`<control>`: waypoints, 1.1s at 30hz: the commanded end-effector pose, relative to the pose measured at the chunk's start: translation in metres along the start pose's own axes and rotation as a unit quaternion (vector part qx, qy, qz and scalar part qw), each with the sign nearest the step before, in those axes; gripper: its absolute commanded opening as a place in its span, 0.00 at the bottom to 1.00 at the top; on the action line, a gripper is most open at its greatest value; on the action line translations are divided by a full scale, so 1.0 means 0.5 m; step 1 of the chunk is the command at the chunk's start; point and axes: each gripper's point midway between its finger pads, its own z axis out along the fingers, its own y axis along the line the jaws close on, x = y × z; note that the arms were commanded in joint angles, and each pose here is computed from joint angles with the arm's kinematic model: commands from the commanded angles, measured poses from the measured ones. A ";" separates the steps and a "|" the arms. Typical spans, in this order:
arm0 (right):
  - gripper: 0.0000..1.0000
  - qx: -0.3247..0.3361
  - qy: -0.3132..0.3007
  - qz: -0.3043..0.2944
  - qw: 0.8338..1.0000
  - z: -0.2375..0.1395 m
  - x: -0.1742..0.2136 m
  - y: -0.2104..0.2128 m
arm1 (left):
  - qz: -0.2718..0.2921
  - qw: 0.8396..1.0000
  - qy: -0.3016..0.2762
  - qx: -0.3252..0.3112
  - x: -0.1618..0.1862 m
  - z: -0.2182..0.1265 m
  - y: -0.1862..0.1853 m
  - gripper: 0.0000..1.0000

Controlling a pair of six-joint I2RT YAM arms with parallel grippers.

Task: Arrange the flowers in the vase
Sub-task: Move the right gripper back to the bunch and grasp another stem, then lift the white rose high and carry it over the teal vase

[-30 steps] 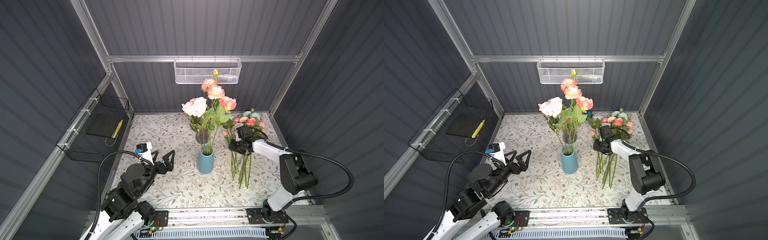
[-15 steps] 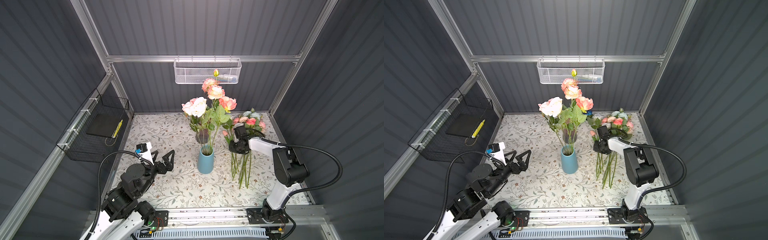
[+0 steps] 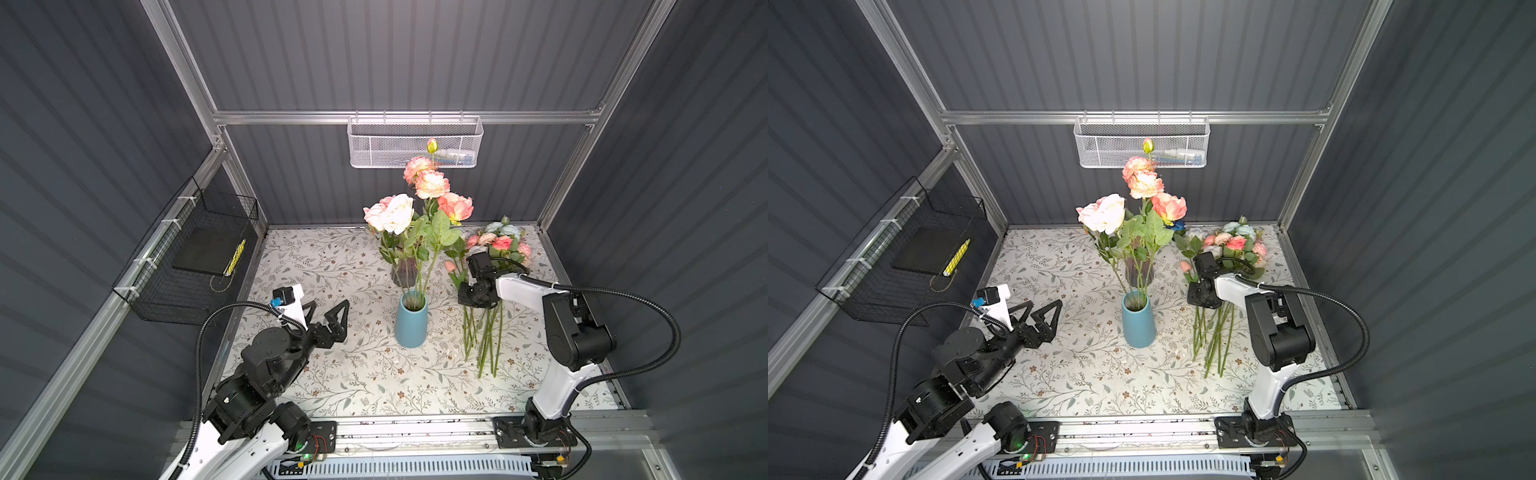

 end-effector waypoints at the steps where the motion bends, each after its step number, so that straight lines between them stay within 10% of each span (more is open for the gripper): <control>1: 0.03 -0.006 -0.027 -0.009 1.000 -0.038 -0.016 0.008 | 0.007 1.000 0.002 -0.005 0.006 -0.001 0.006 1.00; 21: 0.00 -0.078 -0.283 0.013 0.956 -0.398 -0.041 -0.006 | 0.001 1.000 -0.001 0.000 -0.005 0.005 -0.005 1.00; 33: 0.00 -0.297 -0.503 -0.065 0.809 -0.838 -0.041 0.132 | 0.010 1.000 -0.004 -0.002 -0.028 0.014 -0.018 1.00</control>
